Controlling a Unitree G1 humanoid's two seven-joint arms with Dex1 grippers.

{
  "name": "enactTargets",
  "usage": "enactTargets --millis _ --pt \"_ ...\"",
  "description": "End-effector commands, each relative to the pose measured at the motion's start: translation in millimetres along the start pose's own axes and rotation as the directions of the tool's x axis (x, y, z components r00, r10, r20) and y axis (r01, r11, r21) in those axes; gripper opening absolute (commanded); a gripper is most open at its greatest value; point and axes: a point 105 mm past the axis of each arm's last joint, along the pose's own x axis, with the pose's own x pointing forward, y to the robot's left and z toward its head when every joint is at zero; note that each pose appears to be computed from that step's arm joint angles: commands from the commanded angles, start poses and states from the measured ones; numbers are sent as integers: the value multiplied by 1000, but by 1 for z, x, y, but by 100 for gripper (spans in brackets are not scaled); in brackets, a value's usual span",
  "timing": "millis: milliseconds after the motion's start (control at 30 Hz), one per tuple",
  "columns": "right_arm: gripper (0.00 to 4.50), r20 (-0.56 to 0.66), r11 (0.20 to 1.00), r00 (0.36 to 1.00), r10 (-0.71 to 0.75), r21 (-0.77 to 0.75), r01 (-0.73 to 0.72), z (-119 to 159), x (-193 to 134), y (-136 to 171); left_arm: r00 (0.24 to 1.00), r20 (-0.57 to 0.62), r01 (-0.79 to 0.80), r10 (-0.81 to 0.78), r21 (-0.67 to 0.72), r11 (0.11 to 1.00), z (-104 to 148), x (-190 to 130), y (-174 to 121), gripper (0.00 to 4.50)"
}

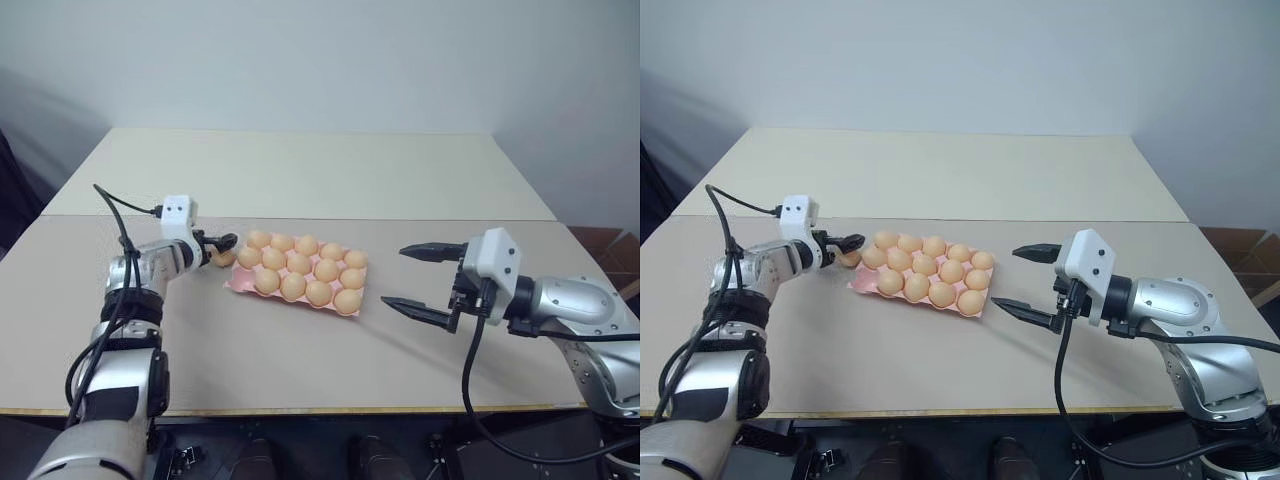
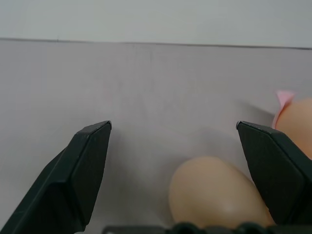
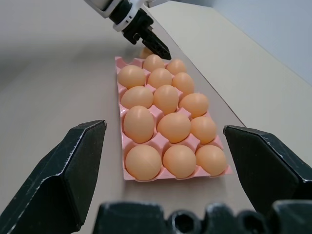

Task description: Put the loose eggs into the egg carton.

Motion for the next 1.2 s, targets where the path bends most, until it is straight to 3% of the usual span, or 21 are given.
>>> enactTargets --millis 33,433,533,733,800,1100,1200 --pt "450 20 999 1000 -12 -44 12 11 -2 -2 1000 -6 -23 24 21 1000 2 -7 7 448" --pt "450 36 999 999 -9 -46 11 14 3 -2 996 -78 -35 38 39 999 -14 -19 6 448" --pt "450 39 999 999 -14 -48 16 15 3 -3 993 -106 -46 50 41 998 -22 -19 6 389" --pt "450 50 998 999 -22 -50 24 17 5 -5 994 -93 -47 51 44 998 -19 -20 5 198" --pt "450 51 998 998 -21 -52 24 17 6 -5 994 -91 -50 54 46 998 -18 -21 6 155" --pt "450 53 999 998 -22 -47 25 17 6 -1 998 -17 -54 57 162 985 0 -53 11 144" --pt "450 50 999 998 -27 -46 29 17 5 0 993 78 67 -92 280 958 20 -77 -5 144"
